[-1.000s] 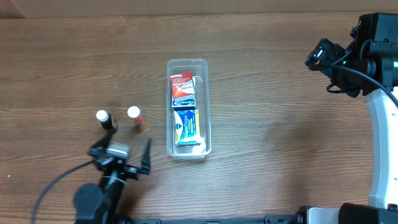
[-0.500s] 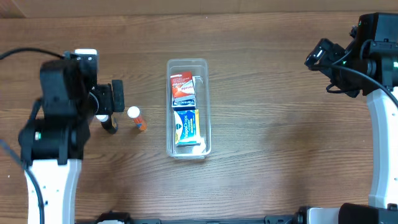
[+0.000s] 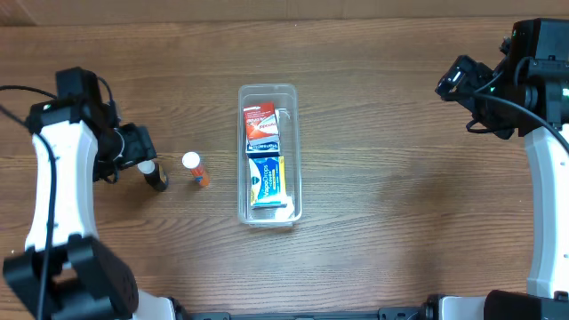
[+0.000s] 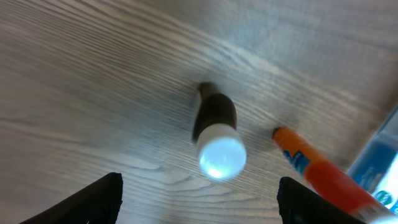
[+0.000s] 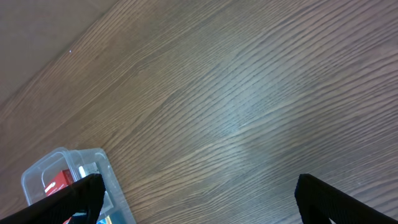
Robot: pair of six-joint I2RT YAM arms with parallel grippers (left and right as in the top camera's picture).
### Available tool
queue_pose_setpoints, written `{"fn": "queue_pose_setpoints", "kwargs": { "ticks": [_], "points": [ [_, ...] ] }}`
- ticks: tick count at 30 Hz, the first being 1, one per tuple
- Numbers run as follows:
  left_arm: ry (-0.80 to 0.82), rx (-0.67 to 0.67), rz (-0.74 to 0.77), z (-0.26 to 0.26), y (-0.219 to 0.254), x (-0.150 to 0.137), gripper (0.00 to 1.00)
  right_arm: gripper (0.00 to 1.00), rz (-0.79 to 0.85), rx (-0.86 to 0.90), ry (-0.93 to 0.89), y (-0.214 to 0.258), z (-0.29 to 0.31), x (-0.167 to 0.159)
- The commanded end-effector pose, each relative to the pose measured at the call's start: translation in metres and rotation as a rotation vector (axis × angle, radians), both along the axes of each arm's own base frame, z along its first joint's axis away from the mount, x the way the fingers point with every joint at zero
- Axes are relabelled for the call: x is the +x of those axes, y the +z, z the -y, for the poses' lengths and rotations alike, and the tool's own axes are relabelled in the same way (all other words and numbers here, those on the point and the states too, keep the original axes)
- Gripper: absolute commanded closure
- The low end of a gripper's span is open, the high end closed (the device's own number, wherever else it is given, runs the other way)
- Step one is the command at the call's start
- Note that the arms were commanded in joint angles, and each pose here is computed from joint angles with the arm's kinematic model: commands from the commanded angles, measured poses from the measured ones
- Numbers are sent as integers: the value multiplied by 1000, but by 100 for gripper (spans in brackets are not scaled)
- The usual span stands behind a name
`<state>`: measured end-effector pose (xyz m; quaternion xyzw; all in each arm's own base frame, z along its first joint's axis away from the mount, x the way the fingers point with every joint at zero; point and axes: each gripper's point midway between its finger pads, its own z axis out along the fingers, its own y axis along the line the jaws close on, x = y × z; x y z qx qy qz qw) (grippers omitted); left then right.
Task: Pack container
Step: 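Reach the left gripper to the dark brown bottle and grasp it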
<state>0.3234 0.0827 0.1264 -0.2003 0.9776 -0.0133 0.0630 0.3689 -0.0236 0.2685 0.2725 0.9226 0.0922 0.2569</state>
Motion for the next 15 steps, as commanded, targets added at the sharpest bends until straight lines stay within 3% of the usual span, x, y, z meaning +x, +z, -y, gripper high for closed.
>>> {"fn": "queue_pose_setpoints", "kwargs": {
  "ticks": [1, 5, 7, 15],
  "points": [
    [-106, -84, -72, 13, -31, 7, 21, 0, 9, -1, 5, 2, -1, 1],
    [-105, -110, -153, 15, -54, 3, 44, 0, 9, -1, 5, 2, -1, 1],
    [-106, -108, -145, 15, -54, 5, 49, 0, 9, -1, 5, 2, -1, 1],
    [-129, -83, -95, 12, -46, 12, 54, 0, 9, -1, 5, 2, -1, 1]
  ]
}}
